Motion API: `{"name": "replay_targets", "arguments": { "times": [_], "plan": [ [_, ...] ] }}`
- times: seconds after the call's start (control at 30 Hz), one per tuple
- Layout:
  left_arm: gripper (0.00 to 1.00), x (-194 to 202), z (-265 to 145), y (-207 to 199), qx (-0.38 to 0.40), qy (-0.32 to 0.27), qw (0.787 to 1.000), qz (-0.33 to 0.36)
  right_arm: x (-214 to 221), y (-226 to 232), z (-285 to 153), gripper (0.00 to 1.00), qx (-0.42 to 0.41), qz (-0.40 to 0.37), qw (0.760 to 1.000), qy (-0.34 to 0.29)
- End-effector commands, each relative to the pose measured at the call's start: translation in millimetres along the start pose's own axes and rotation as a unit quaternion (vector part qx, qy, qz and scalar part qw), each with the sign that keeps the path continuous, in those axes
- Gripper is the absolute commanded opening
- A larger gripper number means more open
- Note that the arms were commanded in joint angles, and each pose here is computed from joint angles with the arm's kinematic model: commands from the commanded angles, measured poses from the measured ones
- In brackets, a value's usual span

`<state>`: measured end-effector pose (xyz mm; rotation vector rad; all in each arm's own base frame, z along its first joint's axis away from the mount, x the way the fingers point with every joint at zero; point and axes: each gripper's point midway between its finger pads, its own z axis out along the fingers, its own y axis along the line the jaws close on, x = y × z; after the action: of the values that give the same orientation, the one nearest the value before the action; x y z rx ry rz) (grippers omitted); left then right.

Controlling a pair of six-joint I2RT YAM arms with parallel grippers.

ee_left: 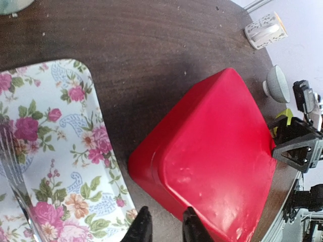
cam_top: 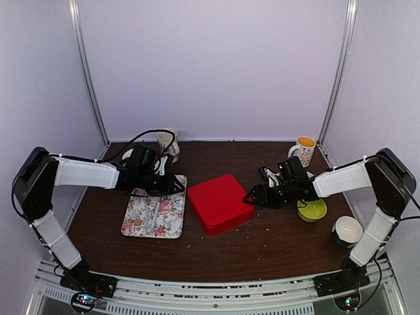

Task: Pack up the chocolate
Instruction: Rotate the packed packing box at the center of the board.

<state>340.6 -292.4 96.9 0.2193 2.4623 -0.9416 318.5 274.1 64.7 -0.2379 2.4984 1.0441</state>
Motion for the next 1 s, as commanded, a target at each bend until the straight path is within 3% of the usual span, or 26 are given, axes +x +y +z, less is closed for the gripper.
{"name": "replay_targets", "arguments": {
  "times": [0.0, 0.2, 0.33, 0.57, 0.7, 0.77, 0.83, 0.97],
  "plan": [
    [0.30, -19, -20, -13, 0.004, -0.049, 0.998, 0.040, 21, 21, -1, 0.79, -0.046, 0.004, 0.999, 0.009],
    [0.45, -22, -29, -17, 0.005, -0.060, 0.997, 0.053, 52, 57, 7, 0.79, -0.097, 0.001, 0.995, 0.036],
    [0.60, -21, -36, -17, 0.006, -0.071, 0.996, 0.059, 62, 63, 4, 0.79, -0.108, -0.004, 0.993, 0.039],
    [0.69, -19, -42, -9, -0.013, -0.084, 0.994, 0.065, 34, 56, -10, 0.79, -0.069, -0.033, 0.997, -0.001],
    [0.88, -16, -50, 2, -0.038, -0.100, 0.993, 0.059, 10, 46, -24, 0.83, -0.048, -0.039, 0.997, -0.039],
    [0.97, -16, -54, 8, -0.053, -0.109, 0.991, 0.057, 0, 42, -30, 0.91, -0.033, -0.046, 0.997, -0.056],
    [0.98, -13, -55, 19, -0.073, -0.110, 0.990, 0.046, -9, 36, -34, 0.99, -0.008, -0.057, 0.996, -0.066],
    [0.98, -8, -51, 28, -0.071, -0.103, 0.992, 0.026, -22, 32, -32, 1.00, 0.006, -0.060, 0.996, -0.066]
  ]
}}
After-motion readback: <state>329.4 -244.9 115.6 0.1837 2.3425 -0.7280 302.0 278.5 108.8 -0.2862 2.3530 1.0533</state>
